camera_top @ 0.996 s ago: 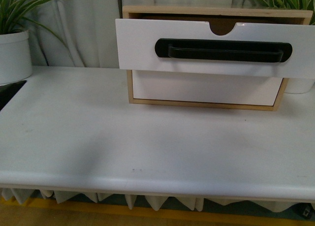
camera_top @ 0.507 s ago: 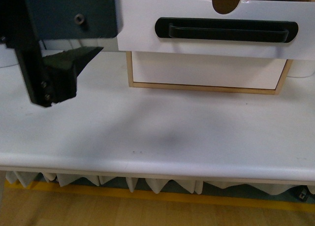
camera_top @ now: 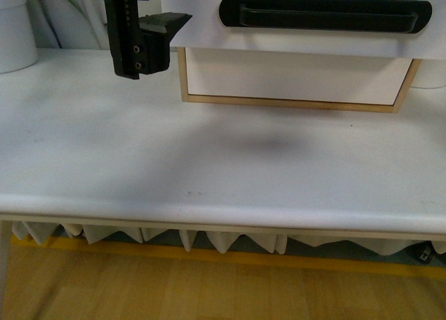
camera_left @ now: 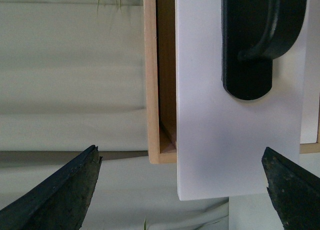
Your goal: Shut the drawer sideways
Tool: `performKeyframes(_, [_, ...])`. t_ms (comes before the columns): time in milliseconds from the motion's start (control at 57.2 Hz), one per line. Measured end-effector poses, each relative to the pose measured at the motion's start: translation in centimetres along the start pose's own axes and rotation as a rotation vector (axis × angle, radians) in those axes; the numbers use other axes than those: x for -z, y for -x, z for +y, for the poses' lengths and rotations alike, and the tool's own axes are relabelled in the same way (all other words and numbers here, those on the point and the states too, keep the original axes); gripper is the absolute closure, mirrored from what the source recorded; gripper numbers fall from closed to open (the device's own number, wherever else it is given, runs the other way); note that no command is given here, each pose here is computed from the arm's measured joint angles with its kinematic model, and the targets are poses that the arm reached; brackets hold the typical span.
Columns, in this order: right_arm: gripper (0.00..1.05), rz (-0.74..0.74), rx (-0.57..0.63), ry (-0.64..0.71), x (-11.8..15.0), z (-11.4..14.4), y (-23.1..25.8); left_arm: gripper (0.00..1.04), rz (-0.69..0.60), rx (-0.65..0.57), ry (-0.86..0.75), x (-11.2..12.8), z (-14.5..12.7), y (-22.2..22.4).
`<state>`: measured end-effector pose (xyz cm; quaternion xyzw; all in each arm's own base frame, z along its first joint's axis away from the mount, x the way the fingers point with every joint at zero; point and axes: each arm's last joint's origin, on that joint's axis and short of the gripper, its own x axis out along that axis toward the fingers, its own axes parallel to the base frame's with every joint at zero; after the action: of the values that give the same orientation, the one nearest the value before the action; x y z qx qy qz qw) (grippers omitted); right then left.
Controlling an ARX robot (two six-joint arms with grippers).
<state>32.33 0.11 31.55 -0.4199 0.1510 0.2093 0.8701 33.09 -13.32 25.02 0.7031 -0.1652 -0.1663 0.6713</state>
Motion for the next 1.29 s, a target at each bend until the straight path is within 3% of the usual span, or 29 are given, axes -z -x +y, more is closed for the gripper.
performKeyframes(559, [0.09, -0.031, -0.009, 0.015, -1.5, -0.4, -2.9, 0.06, -0.004, -0.007, -0.008, 0.1, 0.5, -1.7])
performKeyframes(1293, [0.09, -0.014, 0.070, -0.021, -1.1, -2.0, -5.8, 0.06, -0.009, -0.023, -0.018, 0.3, 0.8, -5.9])
